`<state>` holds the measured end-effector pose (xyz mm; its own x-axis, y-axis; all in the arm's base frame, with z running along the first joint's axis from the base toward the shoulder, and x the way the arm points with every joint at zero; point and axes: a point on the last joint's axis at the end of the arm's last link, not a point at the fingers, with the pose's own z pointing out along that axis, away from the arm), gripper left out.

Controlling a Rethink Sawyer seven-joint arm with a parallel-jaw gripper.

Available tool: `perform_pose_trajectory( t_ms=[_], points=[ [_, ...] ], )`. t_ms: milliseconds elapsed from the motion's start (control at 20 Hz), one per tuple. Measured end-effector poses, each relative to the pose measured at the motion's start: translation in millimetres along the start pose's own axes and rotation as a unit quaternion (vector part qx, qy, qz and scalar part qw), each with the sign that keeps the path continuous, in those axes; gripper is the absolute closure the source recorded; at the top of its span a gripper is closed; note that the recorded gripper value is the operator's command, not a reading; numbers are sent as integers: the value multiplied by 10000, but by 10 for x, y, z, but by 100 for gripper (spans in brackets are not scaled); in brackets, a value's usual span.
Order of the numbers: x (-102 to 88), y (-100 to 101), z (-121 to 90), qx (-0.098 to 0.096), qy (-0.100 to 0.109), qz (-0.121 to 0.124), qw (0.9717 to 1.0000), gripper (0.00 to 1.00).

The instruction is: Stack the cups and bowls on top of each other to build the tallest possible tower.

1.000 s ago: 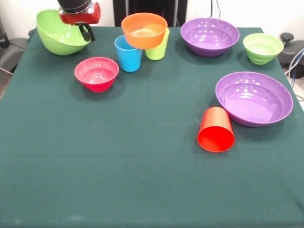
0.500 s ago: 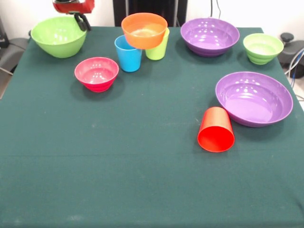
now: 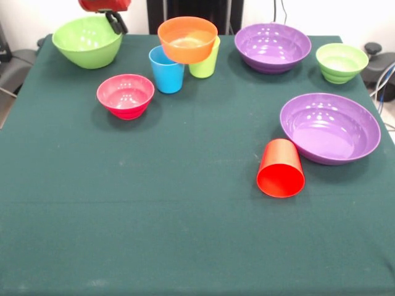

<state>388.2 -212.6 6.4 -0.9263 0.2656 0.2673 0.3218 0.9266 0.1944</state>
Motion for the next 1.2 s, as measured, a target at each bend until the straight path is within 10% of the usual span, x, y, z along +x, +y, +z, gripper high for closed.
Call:
perform_pose_trajectory(
  t_ms=[500, 1200],
  points=[
    [19, 35, -7, 3, 19, -24, 10000, 100],
    [54, 159, -586, 416, -119, 49, 9991, 100]
  ],
)
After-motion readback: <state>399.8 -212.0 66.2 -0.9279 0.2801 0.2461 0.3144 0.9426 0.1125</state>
